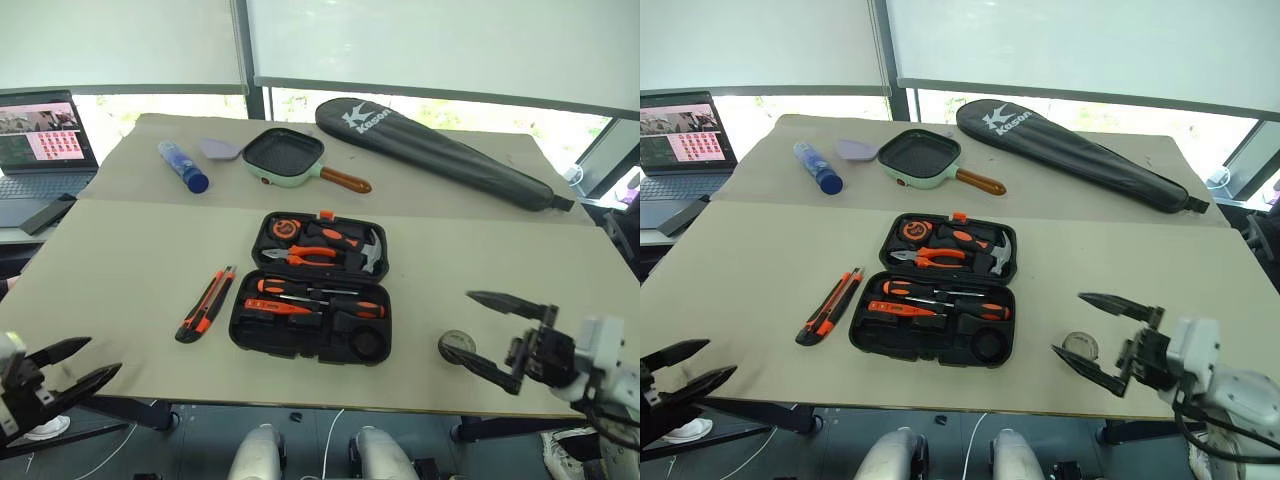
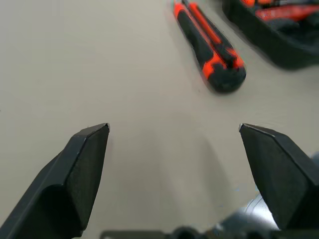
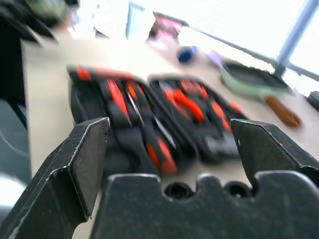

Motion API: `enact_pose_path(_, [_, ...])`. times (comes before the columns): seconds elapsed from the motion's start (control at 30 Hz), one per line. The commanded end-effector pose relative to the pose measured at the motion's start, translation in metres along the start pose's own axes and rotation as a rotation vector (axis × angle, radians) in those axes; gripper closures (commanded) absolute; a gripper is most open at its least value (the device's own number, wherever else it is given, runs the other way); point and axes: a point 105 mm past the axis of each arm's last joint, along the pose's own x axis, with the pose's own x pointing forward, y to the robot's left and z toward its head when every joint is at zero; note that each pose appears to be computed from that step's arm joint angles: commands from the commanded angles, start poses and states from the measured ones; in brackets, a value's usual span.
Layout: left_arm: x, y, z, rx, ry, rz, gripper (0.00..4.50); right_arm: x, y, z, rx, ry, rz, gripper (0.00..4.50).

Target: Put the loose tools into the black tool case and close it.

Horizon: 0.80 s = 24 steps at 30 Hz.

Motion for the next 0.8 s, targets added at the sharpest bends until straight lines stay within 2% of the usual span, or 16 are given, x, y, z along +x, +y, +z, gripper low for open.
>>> enact_pose_path(0.03, [0.032, -0.017, 0.014, -0.006, 0.043, -0.03, 0.01, 0.032, 0.008, 0.024, -0.024, -0.107, 0.102, 0.0])
enact_pose_path(0.2, [0.08, -0.023, 0.012, -0.029, 0.118, 0.041, 0.01, 0.055, 0.01, 0.031, -0.045, -0.149, 0.189, 0.0])
enact_pose_path(0.33, [0.106, -0.027, 0.004, -0.018, 0.152, 0.07, 0.01, 0.051, 0.011, 0.026, -0.028, -0.134, 0.192, 0.0])
enact_pose_path(0.4, [0.117, -0.039, 0.006, -0.012, 0.119, 0.018, 0.01, 0.048, 0.012, 0.022, -0.024, -0.126, 0.192, 0.0])
enact_pose_path(0.5, [0.125, -0.053, -0.001, -0.058, 0.141, -0.015, 0.7, 0.043, 0.011, 0.019, -0.02, -0.111, 0.177, 0.0])
enact_pose_path(0.67, [0.119, -0.045, -0.01, -0.041, 0.183, 0.026, 2.57, 0.041, 0.011, 0.017, -0.015, -0.101, 0.172, 0.0])
enact_pose_path(0.7, [0.118, -0.044, -0.008, -0.037, 0.167, 0.02, 2.74, 0.04, 0.011, 0.017, -0.014, -0.1, 0.17, 0.0])
enact_pose_path(0.8, [0.113, -0.041, 0.012, -0.002, 0.05, -0.033, 2.75, 0.037, 0.01, 0.016, -0.012, -0.09, 0.163, 0.0])
